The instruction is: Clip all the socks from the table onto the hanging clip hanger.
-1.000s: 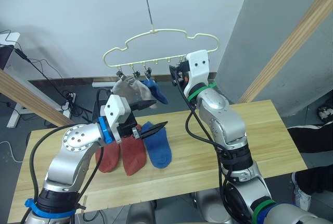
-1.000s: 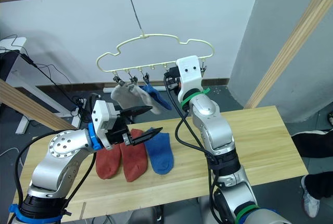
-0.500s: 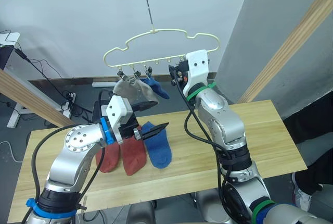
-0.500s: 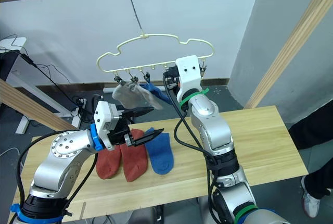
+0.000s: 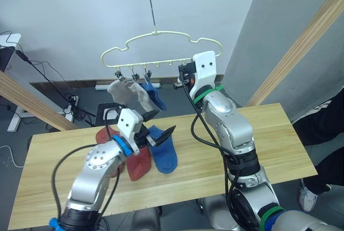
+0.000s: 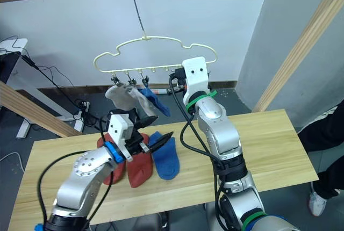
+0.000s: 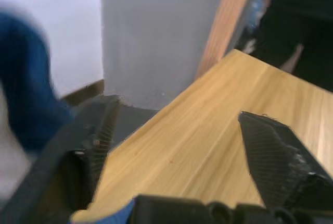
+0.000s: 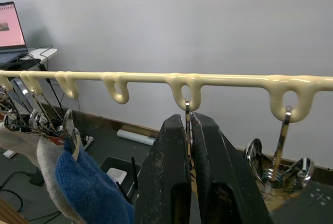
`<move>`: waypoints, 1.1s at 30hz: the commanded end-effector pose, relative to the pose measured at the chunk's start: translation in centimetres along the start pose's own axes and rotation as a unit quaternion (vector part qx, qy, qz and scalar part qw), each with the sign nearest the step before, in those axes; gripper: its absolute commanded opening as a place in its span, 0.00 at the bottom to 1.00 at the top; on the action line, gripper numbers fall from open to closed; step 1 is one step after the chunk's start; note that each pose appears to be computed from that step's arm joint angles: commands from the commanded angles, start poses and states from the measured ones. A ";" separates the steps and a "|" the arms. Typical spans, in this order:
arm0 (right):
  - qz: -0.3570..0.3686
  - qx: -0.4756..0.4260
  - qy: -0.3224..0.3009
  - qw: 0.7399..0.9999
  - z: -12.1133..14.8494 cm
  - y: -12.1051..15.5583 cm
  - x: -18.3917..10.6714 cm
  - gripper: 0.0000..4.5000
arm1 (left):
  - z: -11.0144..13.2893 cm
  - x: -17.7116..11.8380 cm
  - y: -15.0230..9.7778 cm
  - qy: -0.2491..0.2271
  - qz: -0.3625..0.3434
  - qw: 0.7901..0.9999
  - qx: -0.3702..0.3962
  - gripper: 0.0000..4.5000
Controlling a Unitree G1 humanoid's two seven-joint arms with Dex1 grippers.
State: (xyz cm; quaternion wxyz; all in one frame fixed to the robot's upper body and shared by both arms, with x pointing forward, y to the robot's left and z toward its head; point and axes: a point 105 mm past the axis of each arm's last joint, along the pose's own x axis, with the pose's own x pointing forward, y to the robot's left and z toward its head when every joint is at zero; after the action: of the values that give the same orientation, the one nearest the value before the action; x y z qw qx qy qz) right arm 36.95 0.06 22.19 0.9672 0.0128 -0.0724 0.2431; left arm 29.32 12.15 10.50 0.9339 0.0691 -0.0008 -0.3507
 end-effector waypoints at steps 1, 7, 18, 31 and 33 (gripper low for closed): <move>0.005 0.005 -0.031 0.999 1.5 0.3 -0.2 0.00 | -2.5 1.1 -0.4 0.030 0.039 0.999 0.008 0.99; 0.007 0.003 -0.028 1.000 1.4 0.3 -0.3 0.00 | -6.2 2.2 0.8 0.086 0.117 0.989 -0.029 0.99; 0.011 0.002 -0.023 1.000 1.2 0.4 -0.4 0.00 | -10.0 2.2 0.8 0.172 0.166 0.968 -0.080 0.99; 0.010 0.007 -0.021 1.000 1.1 0.5 -0.5 0.00 | -11.2 2.6 -0.6 0.204 0.113 0.971 -0.052 0.73; 0.011 0.007 -0.020 1.000 1.1 0.5 -0.5 0.00 | -11.0 3.1 -1.1 0.197 0.086 0.976 -0.027 0.60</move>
State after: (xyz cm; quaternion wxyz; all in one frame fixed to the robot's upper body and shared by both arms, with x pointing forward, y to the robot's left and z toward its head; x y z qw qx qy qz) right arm 36.79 0.22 22.01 0.9657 0.0119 -0.0683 0.2504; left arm 32.01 12.03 -0.06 0.9541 0.0976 0.1852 -0.2141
